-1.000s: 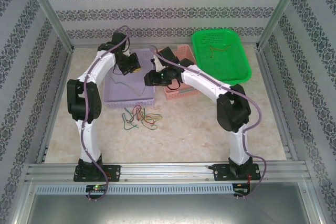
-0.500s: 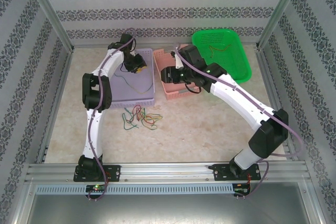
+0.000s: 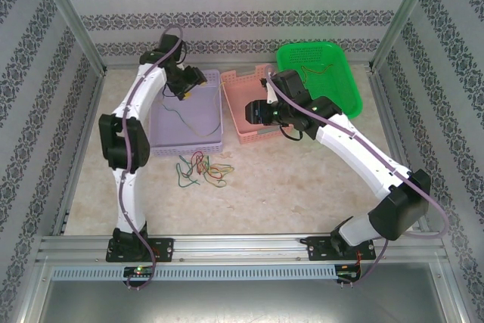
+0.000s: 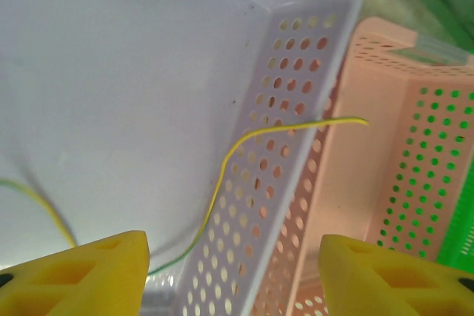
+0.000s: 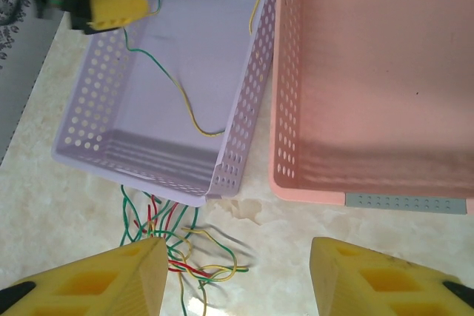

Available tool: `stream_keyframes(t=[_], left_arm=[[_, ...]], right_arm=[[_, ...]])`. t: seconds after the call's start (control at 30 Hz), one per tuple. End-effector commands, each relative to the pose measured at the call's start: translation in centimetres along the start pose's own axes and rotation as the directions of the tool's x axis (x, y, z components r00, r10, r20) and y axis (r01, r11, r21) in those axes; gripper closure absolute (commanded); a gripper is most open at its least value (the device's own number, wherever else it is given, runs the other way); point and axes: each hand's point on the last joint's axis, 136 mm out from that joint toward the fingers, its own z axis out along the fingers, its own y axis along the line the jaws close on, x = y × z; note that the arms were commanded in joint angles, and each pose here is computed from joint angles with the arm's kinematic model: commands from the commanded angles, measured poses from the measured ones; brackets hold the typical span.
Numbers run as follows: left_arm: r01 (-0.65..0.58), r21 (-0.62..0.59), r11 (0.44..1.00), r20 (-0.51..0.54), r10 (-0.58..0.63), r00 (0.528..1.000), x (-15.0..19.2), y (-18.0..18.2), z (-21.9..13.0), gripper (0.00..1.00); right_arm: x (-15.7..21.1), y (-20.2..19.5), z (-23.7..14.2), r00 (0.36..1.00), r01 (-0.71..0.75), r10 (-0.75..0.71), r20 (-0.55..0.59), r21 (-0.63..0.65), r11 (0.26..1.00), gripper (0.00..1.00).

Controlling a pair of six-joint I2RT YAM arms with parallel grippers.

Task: Untangle the cables

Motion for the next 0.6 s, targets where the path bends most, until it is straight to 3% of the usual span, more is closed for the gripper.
stream_keyframes(t=[0.0,0.13,0.23,0.33,0.43,0.5,0.57], left_arm=[[0.061,-0.068,0.996,0.047,-0.057,0.997,1.0,1.6,-3.0,0.38],[0.067,-0.026,0.997,0.075,-0.065,0.995,2.7,1.8,-6.1,0.45],[0.074,0.026,0.997,0.023,-0.075,0.997,5.4,1.9,-6.7,0.51],[0.06,0.058,0.996,-0.04,-0.058,0.998,7.3,1.5,-5.3,0.54],[0.002,0.076,0.997,-0.064,0.002,0.998,6.6,0.2,-3.4,0.61],[-0.082,0.062,0.995,-0.058,0.086,0.995,5.4,-0.3,-1.4,0.69],[-0.193,0.046,0.98,-0.051,0.195,0.98,4.2,-0.8,0.5,0.72]], right_arm=[[0.0,-0.6,-0.8,1.0,0.015,-0.016,0.019,0.023,1.0,0.47],[0.4,-0.9,-1.2,0.999,0.019,-0.02,0.027,0.033,0.999,0.49],[1.7,-1.4,-0.8,1.0,0.031,-0.031,-0.002,0.047,0.998,0.51],[3.2,-1.8,-0.5,0.999,0.039,-0.037,-0.031,0.061,0.997,0.52],[4.3,-2.1,-0.4,0.999,0.023,-0.021,-0.042,0.058,0.998,0.52],[4.7,-2.1,-0.5,0.999,0.019,-0.016,-0.048,0.056,0.998,0.52],[4.9,-2.1,-0.6,0.999,0.021,-0.018,-0.05,0.056,0.998,0.52]])
